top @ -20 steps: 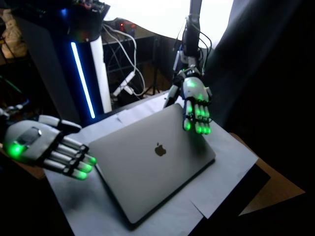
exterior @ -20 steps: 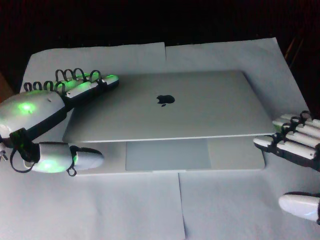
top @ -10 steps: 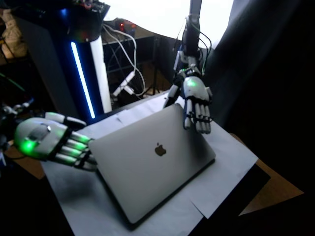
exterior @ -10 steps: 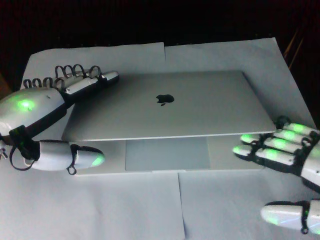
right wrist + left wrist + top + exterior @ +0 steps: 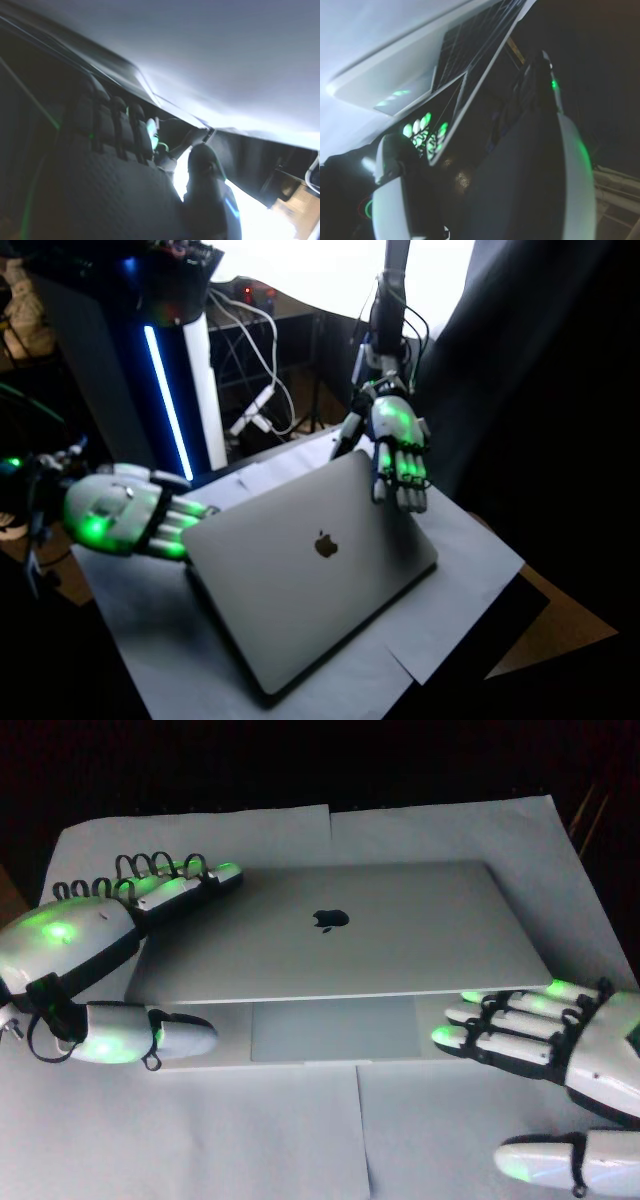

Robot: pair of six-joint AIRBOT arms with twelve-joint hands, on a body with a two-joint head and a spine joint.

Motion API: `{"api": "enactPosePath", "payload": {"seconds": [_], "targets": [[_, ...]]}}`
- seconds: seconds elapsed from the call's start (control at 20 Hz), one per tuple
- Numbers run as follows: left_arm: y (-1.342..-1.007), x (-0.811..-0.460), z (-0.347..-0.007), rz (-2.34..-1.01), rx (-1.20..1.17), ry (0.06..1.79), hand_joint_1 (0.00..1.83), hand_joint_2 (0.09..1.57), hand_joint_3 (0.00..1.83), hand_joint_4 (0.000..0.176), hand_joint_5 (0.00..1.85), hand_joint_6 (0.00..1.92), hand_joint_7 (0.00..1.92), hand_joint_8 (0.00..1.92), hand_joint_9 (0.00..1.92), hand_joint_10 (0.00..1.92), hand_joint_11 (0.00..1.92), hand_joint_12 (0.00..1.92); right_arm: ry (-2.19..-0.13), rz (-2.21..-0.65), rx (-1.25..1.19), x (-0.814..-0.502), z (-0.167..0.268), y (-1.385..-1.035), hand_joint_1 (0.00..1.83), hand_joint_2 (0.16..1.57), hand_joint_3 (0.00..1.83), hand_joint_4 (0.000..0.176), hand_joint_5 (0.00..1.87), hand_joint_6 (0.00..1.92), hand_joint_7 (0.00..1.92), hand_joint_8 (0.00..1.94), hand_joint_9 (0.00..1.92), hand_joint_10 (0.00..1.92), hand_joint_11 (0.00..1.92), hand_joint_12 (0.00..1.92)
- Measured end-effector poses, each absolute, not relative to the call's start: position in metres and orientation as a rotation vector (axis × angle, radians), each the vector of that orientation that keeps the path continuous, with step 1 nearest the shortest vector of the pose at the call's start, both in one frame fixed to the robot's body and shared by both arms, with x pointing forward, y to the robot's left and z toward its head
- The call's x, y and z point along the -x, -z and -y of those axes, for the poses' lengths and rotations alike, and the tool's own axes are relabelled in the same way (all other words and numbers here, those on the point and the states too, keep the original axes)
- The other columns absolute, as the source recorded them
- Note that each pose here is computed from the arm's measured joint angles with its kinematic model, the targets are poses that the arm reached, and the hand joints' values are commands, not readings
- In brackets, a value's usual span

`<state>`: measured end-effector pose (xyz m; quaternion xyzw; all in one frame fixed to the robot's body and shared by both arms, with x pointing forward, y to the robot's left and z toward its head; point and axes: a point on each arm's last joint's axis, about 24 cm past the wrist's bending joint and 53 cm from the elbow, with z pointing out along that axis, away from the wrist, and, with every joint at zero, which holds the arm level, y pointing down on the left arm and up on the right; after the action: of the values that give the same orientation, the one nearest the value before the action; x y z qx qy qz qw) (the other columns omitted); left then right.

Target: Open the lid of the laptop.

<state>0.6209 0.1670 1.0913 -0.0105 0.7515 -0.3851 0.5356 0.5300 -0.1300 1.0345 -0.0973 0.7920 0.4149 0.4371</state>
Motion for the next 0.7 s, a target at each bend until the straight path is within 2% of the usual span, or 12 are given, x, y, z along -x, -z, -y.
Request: {"api": "enactPosePath", "payload": {"seconds": [0.7], "targets": [[-1.095,-0.621,-0.166,-1.773,0.022,0.925,0.82,0.99,0.0,0.176,0.0,0.0,0.0,0.0,0.0,0.0,0.0,0.0,-1.011,-1.979,0.268,-0.552,0.118,-1.019,0.0,1.32,0.0,0.0,0.2,0.01,0.15,0.01,0.11,0.01,0.1,0.02]]}}
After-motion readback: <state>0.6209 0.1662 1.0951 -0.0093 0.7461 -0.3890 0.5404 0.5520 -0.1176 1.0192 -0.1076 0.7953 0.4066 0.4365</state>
